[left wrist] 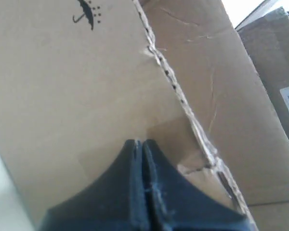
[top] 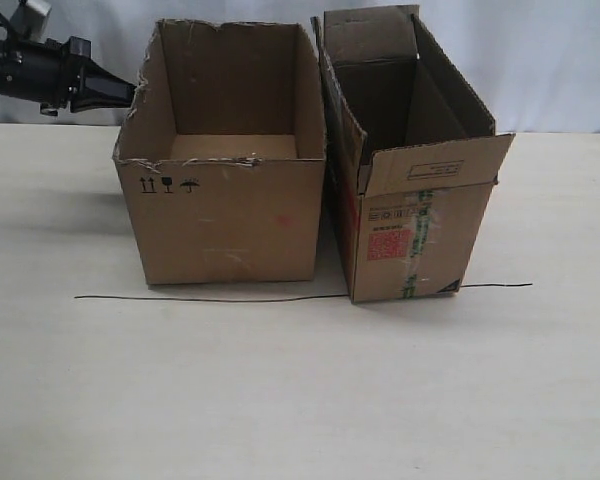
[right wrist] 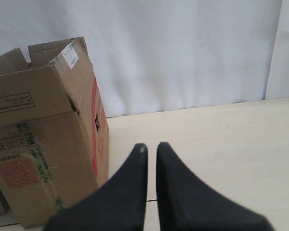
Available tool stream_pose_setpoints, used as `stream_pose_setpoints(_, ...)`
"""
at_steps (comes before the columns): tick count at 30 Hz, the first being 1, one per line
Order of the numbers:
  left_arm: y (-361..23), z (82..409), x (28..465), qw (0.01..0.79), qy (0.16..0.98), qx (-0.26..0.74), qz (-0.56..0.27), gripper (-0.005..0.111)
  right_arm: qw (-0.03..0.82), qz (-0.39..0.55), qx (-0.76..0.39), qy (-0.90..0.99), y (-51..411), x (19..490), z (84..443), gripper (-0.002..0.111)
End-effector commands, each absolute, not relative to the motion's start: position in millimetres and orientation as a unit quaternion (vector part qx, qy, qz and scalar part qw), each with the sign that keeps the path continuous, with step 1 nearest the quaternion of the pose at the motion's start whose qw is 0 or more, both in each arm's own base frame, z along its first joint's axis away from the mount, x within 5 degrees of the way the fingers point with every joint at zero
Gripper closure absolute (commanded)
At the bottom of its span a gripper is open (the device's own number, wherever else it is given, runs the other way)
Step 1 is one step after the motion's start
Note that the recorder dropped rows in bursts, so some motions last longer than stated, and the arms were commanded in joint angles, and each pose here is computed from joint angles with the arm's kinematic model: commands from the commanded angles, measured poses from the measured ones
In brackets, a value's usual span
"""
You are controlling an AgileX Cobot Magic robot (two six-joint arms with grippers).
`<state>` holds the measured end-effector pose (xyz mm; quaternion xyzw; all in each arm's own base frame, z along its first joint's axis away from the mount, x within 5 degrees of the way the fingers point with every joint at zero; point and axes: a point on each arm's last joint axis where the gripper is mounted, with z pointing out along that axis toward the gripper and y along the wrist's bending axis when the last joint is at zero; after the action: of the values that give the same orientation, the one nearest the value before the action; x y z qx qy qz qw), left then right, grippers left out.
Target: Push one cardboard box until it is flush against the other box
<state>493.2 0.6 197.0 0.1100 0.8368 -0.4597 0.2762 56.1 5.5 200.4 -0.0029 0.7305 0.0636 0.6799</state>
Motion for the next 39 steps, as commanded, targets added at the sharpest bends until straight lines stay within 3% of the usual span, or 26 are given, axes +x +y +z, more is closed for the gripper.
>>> stream_pose_setpoints(1,0.3,213.9,488.8,0.270,0.843,0.108,-0.452,0.107,0.678,0.063,-0.002,0.732,5.4,56.0,198.8,0.103)
stream_pose_setpoints(14,-19.6,230.0,458.3,0.211,0.881,0.127,-0.403,0.107,0.678,0.063,-0.002,0.732,5.4,56.0,198.8,0.103)
stream_pose_setpoints(28,4.8,298.7,432.3,0.288,0.876,0.157,-0.353,0.107,0.678,0.064,-0.002,0.732,5.4,56.0,198.8,0.103)
stream_pose_setpoints(35,-53.9,340.3,408.7,0.324,0.837,0.288,-0.334,0.107,0.678,0.064,-0.002,0.732,5.4,56.0,198.8,0.103)
stream_pose_setpoints(39,-94.5,337.0,399.6,0.279,0.846,0.384,-0.242,0.107,0.678,0.064,-0.002,0.732,5.4,56.0,198.8,0.103)
